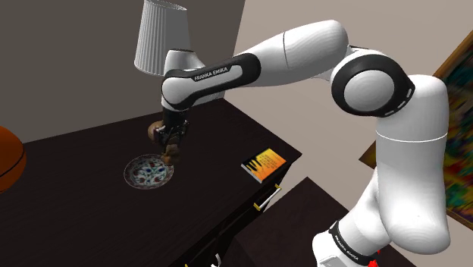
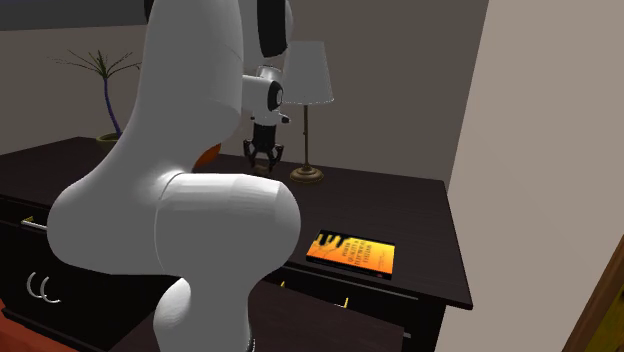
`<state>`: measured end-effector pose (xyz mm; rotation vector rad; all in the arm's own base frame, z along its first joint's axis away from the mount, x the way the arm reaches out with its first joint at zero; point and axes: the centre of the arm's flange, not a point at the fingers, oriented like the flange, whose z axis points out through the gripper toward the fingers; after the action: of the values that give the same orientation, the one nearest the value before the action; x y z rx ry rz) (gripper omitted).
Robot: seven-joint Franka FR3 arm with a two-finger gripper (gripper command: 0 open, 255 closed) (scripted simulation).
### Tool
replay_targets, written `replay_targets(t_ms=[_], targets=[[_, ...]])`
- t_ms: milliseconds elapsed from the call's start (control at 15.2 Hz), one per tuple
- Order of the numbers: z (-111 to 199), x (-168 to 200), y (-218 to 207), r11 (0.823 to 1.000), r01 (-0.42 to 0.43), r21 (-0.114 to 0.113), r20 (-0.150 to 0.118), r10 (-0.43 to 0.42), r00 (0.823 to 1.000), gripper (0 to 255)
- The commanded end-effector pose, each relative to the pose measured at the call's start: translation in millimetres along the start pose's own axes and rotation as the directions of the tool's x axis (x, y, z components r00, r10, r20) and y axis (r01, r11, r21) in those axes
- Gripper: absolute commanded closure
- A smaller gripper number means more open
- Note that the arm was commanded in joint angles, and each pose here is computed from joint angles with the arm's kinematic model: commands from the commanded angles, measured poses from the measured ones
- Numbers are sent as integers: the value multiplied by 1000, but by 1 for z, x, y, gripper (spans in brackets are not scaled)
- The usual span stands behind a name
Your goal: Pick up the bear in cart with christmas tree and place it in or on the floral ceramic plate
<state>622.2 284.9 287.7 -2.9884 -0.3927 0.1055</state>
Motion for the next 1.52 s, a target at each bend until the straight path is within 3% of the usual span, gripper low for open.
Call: replay_targets(t_ms=[0, 198, 924, 1452], targets=[[4, 5, -25, 1000, -1, 0, 0, 1, 1000, 255], [10, 12, -63, 1000, -1, 0, 0, 1, 1000, 255], [66, 15, -56, 1000, -1, 0, 0, 1, 1000, 255], [66, 15, -56, 1000, -1, 0, 0, 1, 1000, 255]])
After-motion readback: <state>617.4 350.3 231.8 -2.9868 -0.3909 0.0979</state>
